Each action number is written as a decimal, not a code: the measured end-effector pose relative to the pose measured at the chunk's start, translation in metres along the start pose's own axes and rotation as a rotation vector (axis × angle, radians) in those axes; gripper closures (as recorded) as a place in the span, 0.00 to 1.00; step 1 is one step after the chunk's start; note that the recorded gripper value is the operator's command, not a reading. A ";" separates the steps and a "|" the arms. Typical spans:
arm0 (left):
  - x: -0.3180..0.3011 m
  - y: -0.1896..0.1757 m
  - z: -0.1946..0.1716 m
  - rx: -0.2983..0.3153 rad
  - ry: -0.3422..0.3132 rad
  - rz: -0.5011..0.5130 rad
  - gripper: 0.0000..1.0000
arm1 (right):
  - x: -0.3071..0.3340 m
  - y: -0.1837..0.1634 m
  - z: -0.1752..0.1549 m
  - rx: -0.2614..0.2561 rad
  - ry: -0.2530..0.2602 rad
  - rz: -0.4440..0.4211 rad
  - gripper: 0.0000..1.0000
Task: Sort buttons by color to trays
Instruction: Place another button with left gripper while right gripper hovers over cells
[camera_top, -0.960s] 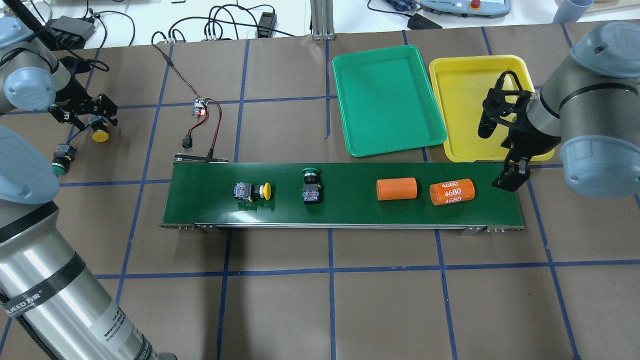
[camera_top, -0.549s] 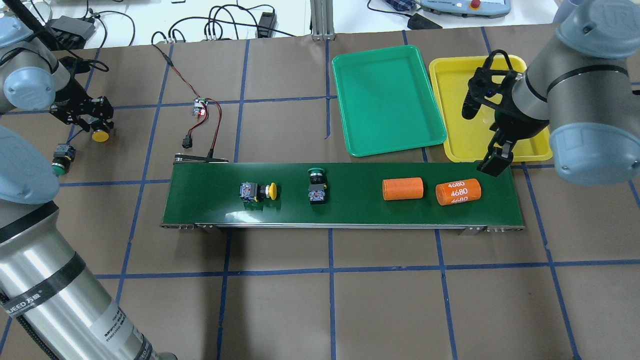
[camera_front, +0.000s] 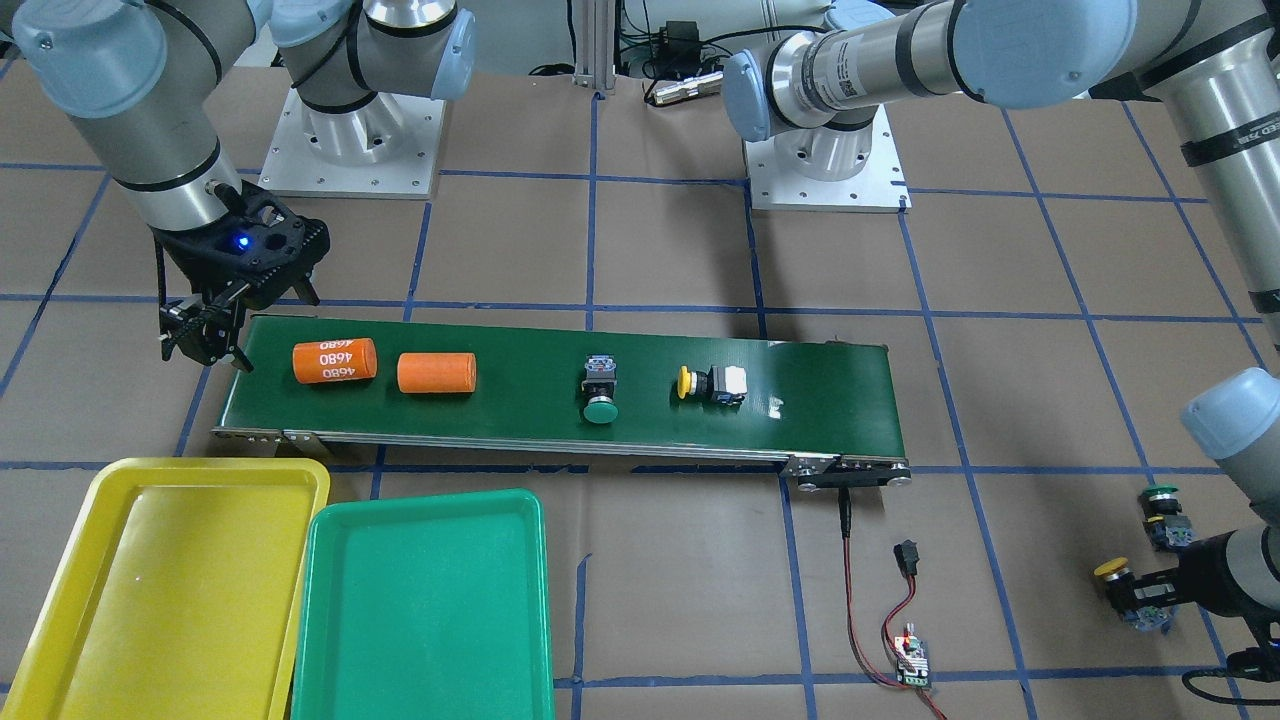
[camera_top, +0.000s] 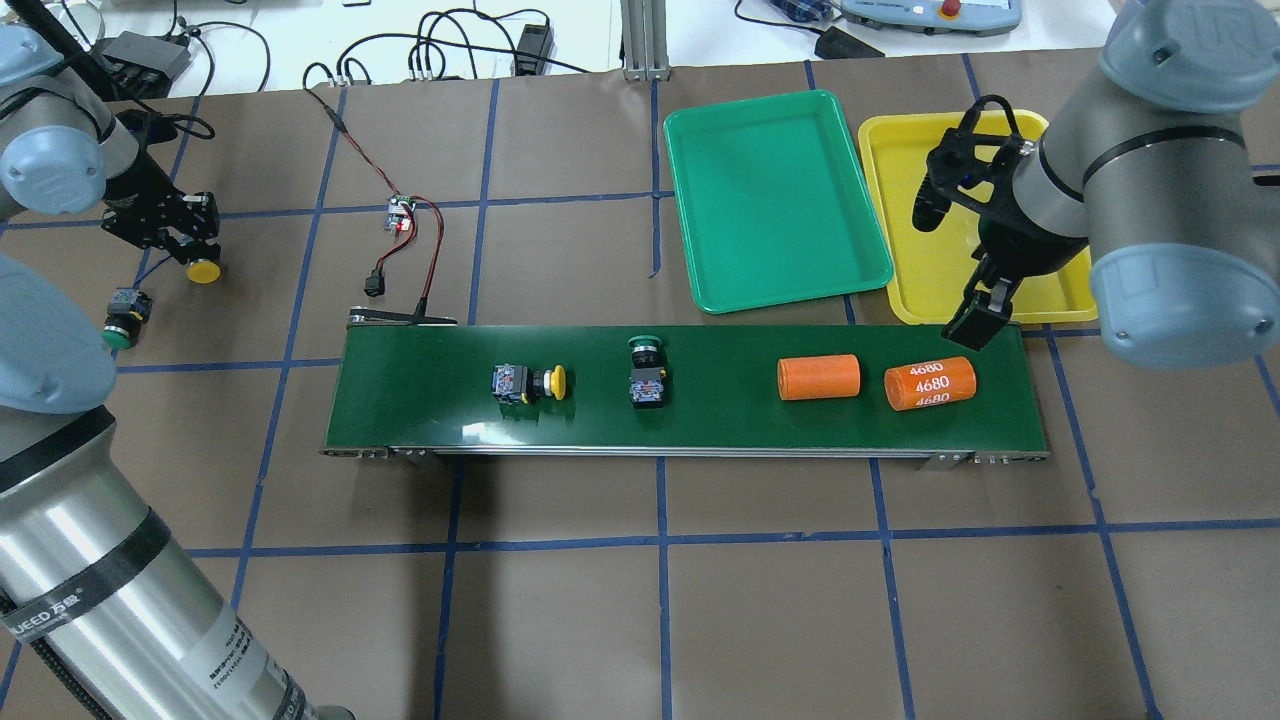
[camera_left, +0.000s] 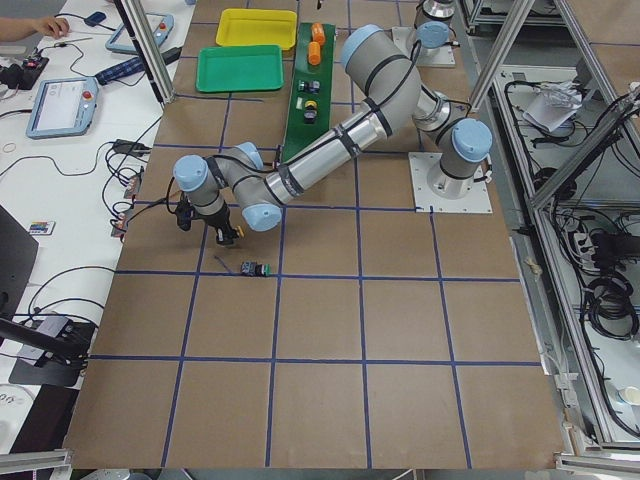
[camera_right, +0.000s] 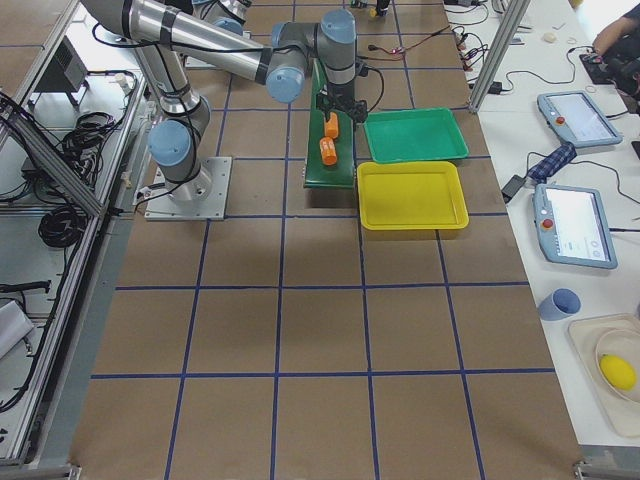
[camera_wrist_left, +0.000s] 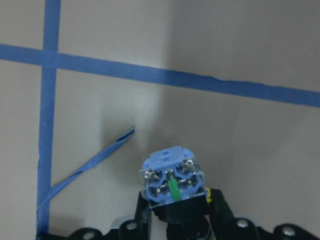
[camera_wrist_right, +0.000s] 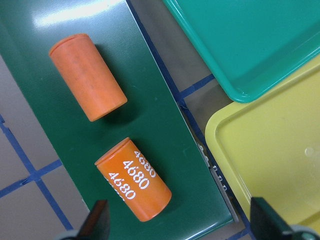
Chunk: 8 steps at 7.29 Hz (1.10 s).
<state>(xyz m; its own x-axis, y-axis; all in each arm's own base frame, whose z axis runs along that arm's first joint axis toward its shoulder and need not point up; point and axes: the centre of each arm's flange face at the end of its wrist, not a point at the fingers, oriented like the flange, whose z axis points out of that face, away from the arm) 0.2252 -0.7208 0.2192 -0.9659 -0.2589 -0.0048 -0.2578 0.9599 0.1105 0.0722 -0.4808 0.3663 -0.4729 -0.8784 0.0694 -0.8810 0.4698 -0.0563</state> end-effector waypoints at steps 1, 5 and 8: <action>0.026 0.015 -0.022 -0.031 0.016 -0.091 1.00 | 0.000 0.000 0.002 0.000 -0.004 -0.002 0.00; 0.181 0.118 -0.070 -0.176 0.000 -0.524 1.00 | 0.001 -0.005 0.016 0.031 -0.043 -0.005 0.00; 0.250 0.210 -0.036 -0.232 -0.067 -0.658 1.00 | -0.012 -0.002 0.030 0.039 -0.080 -0.062 0.00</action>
<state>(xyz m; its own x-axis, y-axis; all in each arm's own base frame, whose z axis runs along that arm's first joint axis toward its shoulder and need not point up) -0.0692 -0.5876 0.2774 -0.6126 -0.7637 -0.2039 -0.7847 0.5567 0.2726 0.0800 -0.4739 0.3361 -0.4133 -0.9106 -0.0059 -0.9064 0.4120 -0.0937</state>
